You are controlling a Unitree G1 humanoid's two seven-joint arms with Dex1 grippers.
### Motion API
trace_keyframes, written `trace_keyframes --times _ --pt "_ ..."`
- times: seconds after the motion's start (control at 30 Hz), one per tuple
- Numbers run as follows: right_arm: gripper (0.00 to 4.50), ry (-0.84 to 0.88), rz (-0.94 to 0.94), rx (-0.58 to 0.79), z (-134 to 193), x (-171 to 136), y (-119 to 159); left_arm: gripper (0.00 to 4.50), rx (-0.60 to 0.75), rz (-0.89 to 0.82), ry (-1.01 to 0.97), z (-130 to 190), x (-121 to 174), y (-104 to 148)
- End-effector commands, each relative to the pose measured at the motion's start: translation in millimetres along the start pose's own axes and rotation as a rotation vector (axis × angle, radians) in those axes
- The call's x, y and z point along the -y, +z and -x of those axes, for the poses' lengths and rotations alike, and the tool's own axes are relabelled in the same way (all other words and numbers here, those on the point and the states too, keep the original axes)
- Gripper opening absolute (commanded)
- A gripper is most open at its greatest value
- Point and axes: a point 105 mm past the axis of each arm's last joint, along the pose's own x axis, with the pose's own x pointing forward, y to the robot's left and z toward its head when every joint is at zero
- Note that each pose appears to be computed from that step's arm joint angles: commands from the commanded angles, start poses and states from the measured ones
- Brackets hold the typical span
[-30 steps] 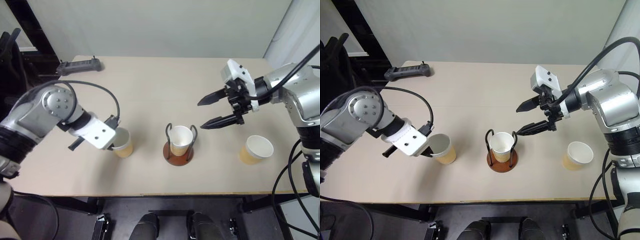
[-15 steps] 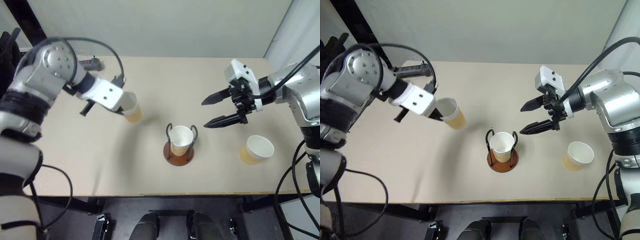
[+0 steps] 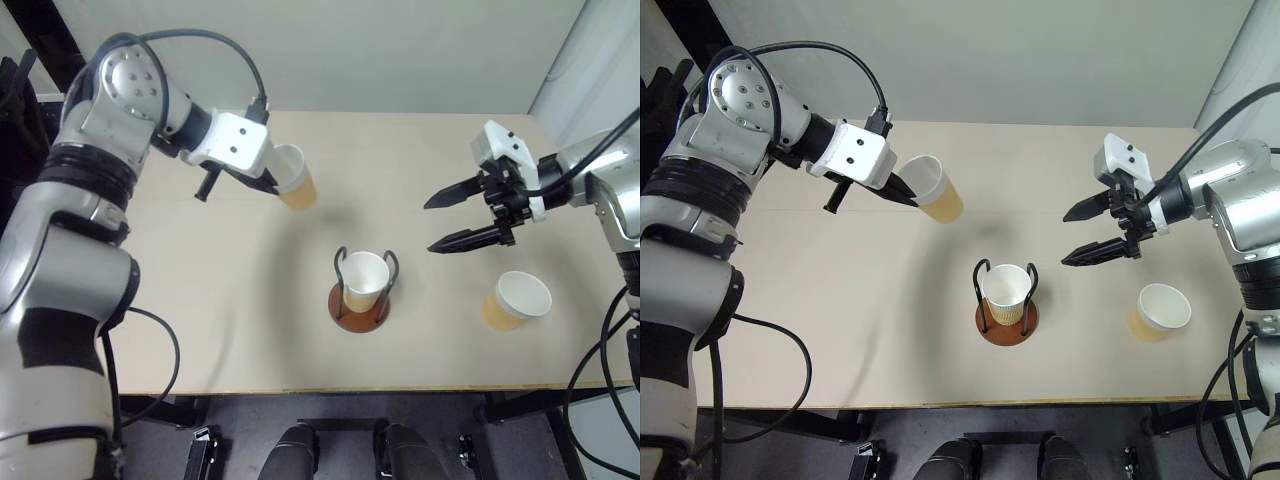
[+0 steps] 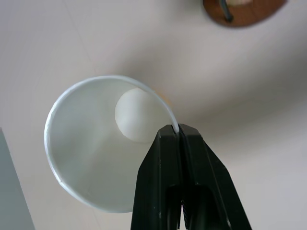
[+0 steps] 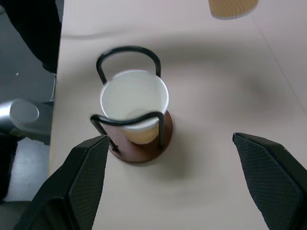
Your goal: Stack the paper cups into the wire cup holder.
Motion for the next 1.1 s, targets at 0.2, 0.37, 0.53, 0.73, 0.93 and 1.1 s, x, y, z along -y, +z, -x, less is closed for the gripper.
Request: trace_keyframes --times 0.2,0.37,0.53,0.73,0.93,1.1 --pt "4.26 -0.040 0.084 0.128 28.5 1.8 5.0 0.02 0.057 -0.034 -0.018 2.8 -3.4 15.6" --pt "4.26 -0.049 0.058 0.195 35.3 -1.3 4.1 0.02 0.081 -0.022 -0.039 -0.7 0.1 18.4" --pt "4.26 -0.051 0.041 0.212 40.3 -2.9 4.6 0.02 0.149 0.009 -0.038 -4.7 -6.9 31.3" --pt "4.26 -0.043 0.054 0.210 41.8 -6.8 6.4 0.02 0.180 -0.027 -0.013 -4.0 -31.3 54.5" --pt "4.26 -0.040 0.081 0.223 44.3 -11.6 6.6 0.02 0.220 -0.075 -0.026 -10.9 -48.5 82.3" --pt "4.26 -0.042 0.076 0.217 46.7 -13.2 3.3 0.02 0.248 -0.104 -0.051 -18.7 -52.1 96.3"
